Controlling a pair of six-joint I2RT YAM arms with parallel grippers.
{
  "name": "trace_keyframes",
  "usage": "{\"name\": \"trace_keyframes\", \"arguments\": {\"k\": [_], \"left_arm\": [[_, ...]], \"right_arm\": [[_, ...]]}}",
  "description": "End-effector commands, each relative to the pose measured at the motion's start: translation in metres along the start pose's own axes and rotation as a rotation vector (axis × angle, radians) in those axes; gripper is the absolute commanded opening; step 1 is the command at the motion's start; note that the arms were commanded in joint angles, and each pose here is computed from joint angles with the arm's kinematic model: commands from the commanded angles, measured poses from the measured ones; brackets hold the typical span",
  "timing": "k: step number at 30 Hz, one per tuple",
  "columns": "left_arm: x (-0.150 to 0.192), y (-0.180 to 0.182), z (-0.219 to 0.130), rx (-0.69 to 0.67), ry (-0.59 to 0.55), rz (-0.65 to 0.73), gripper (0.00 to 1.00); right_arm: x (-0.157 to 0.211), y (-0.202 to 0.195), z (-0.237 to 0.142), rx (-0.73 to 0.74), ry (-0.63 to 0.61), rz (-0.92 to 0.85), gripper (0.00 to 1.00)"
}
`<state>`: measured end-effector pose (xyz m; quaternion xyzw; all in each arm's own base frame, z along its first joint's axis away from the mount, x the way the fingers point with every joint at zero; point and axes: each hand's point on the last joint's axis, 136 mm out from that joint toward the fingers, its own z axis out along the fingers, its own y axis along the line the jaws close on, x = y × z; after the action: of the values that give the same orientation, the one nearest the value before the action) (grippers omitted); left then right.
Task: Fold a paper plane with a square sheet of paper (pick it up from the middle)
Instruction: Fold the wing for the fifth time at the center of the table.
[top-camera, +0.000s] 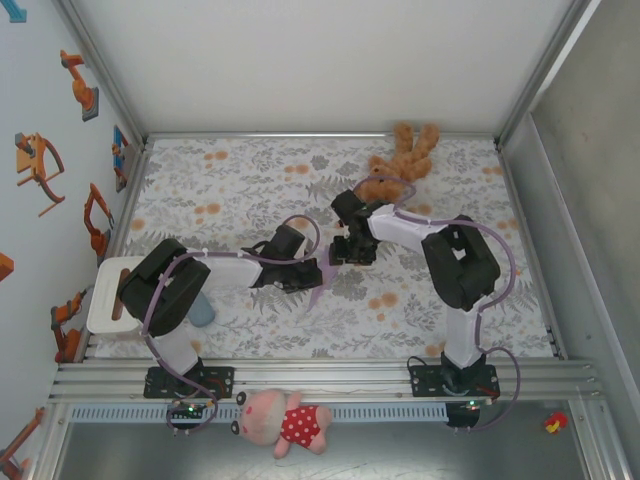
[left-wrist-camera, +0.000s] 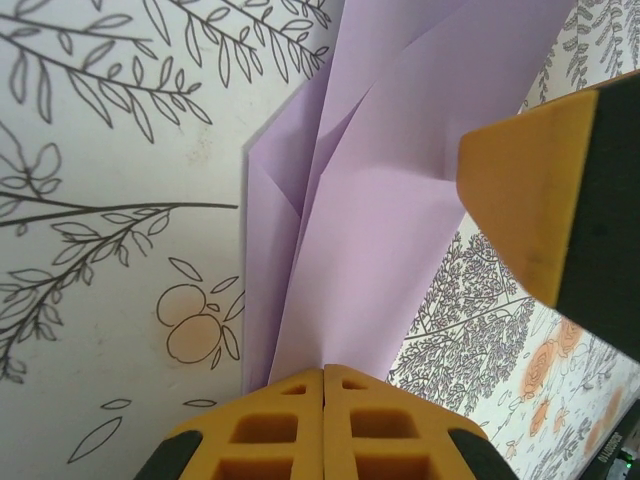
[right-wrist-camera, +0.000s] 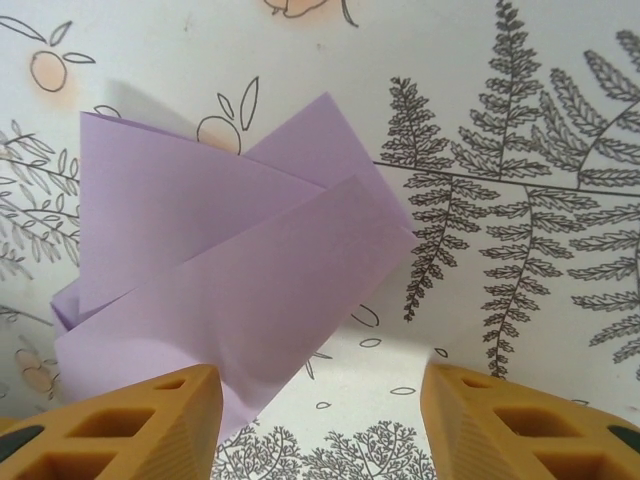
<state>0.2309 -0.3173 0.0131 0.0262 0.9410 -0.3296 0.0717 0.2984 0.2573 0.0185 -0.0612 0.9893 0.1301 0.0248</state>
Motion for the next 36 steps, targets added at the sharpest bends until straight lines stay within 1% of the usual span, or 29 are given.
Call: {"name": "trace_keyframes", "arguments": {"k": [1, 6, 10, 13, 19, 21, 28, 36], "left_arm": [[0.011, 0.023, 0.0, -0.059, 0.017, -0.054, 0.05], [0.012, 0.028, 0.0, -0.058, 0.016, -0.082, 0.05], [0.013, 0.033, -0.001, -0.052, 0.008, -0.113, 0.04], [0.014, 0.034, -0.001, -0.028, 0.014, -0.141, 0.04], [0.014, 0.029, 0.001, 0.044, 0.033, -0.185, 0.05], [0.013, 0.028, 0.001, 0.053, 0.036, -0.195, 0.05], [0.013, 0.025, 0.001, 0.067, 0.044, -0.195, 0.07], [0.011, 0.019, -0.002, 0.072, 0.051, -0.168, 0.1]], "right_arm": [[-0.008, 0.018, 0.016, -0.125, -0.012, -0.069, 0.55], [-0.013, 0.018, 0.021, -0.15, -0.009, -0.059, 0.51], [-0.02, 0.016, 0.015, -0.203, -0.045, -0.039, 0.5], [-0.021, 0.013, 0.014, -0.247, -0.056, -0.021, 0.49], [-0.021, 0.006, 0.025, -0.257, -0.033, 0.021, 0.47], [-0.023, 0.004, 0.028, -0.247, -0.03, 0.038, 0.47], [-0.028, -0.013, 0.049, -0.137, 0.007, 0.15, 0.46], [-0.027, -0.01, 0.061, -0.073, 0.024, 0.167, 0.46]]}}
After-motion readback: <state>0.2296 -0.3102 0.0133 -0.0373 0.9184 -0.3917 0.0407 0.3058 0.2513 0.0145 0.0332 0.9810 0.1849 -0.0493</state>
